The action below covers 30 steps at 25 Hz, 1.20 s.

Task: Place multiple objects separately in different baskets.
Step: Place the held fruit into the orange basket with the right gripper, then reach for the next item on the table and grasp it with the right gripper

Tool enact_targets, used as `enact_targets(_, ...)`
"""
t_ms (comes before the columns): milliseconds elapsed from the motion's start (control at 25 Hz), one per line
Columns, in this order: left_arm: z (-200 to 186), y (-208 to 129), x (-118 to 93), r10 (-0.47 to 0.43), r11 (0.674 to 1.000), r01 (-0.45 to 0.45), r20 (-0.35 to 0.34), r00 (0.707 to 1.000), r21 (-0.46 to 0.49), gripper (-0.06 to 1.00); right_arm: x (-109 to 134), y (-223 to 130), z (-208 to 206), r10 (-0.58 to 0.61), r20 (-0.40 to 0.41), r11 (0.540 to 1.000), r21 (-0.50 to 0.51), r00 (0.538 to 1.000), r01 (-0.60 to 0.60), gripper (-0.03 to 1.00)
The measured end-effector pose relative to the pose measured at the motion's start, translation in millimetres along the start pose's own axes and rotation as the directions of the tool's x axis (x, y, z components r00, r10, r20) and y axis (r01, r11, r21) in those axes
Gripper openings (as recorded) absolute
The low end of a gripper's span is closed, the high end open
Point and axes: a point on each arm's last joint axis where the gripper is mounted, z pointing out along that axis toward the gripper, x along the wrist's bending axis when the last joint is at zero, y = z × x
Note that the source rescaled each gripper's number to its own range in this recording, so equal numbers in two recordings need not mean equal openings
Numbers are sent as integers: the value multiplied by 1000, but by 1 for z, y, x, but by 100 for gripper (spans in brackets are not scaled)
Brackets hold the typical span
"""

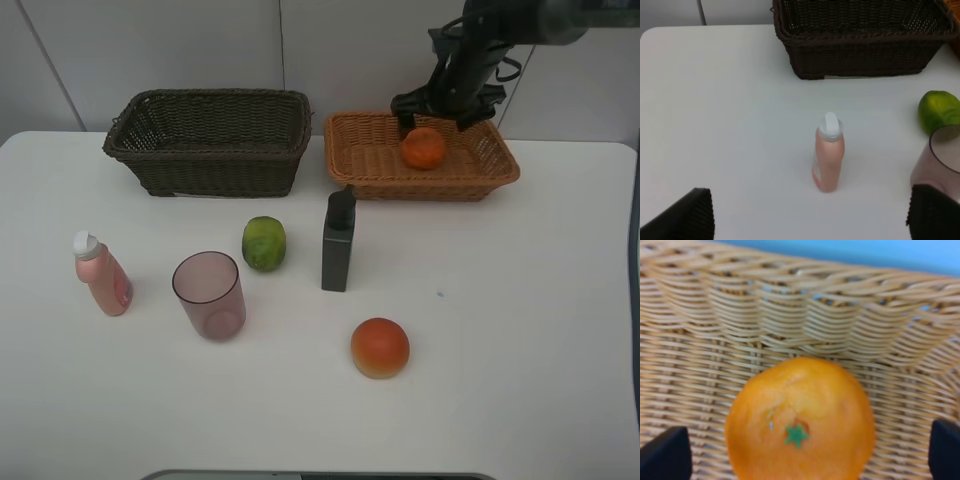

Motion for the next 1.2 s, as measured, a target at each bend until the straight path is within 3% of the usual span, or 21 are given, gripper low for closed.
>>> enact_targets(320, 0, 0, 0, 0, 1000, 0, 0, 1000, 0, 99, 12, -3, -57, -28, -3, 999, 29, 1000, 28, 100)
enact_targets(680, 0, 0, 0, 0, 1000, 0, 0, 1000, 0, 99, 16, -64, -106, -60, -39, 994, 90, 997, 64, 100)
enact_targets(1200, 0, 0, 0, 0, 1000, 0, 0, 1000, 0, 99, 27, -163, -166, -163, -103, 980, 99, 981, 173, 100)
